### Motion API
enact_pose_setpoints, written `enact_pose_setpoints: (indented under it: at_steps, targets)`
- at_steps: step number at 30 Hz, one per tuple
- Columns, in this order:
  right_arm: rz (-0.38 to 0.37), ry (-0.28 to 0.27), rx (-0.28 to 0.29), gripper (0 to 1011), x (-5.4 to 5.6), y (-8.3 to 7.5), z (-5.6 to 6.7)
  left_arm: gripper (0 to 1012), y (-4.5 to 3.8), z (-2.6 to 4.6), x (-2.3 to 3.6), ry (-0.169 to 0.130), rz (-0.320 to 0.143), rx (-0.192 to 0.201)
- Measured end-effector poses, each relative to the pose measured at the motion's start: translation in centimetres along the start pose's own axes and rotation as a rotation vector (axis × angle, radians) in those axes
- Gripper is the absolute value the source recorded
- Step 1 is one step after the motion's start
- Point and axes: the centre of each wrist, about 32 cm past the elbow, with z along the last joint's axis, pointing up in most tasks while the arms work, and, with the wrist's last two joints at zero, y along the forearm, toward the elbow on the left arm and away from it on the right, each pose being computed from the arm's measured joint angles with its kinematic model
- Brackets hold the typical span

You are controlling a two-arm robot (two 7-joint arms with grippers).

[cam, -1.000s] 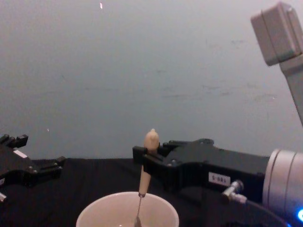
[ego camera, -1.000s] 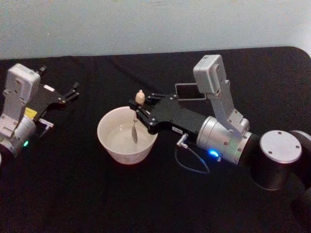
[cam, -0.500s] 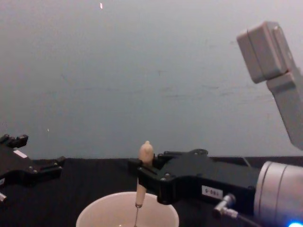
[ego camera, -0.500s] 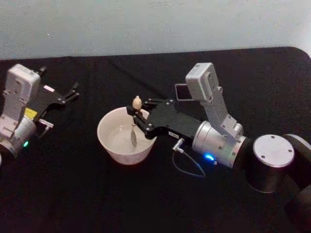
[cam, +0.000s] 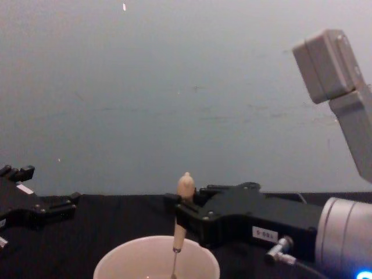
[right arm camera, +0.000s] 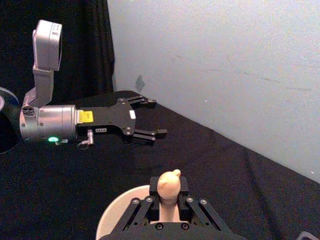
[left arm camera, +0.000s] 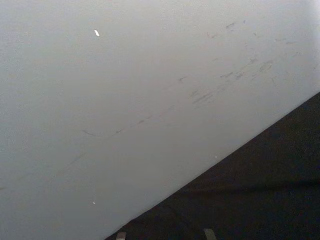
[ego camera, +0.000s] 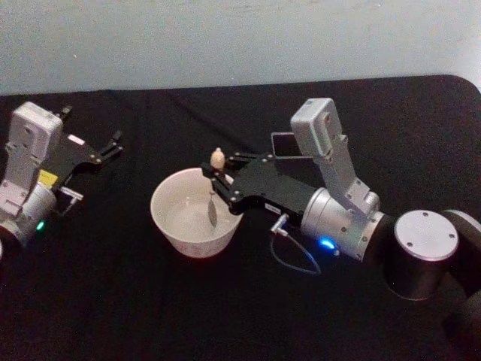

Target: Pick up the stirring spoon with one hand, stir inside the cup, then place it back in its original position.

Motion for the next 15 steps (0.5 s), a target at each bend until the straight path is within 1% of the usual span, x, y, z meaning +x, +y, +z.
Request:
enact_pose_setpoints:
  at_steps: [7,15]
  targets:
    - [-0.007,-0.006,0.0,197,0.4,-0.9,0.1,1001,0.0,0.0,0.0,0.0,0.0,0.0]
    - [0.003,-0.003,0.006,197,0.5,-1.9,0.3,1001,0.0,0.0,0.0,0.0,0.0,0.0]
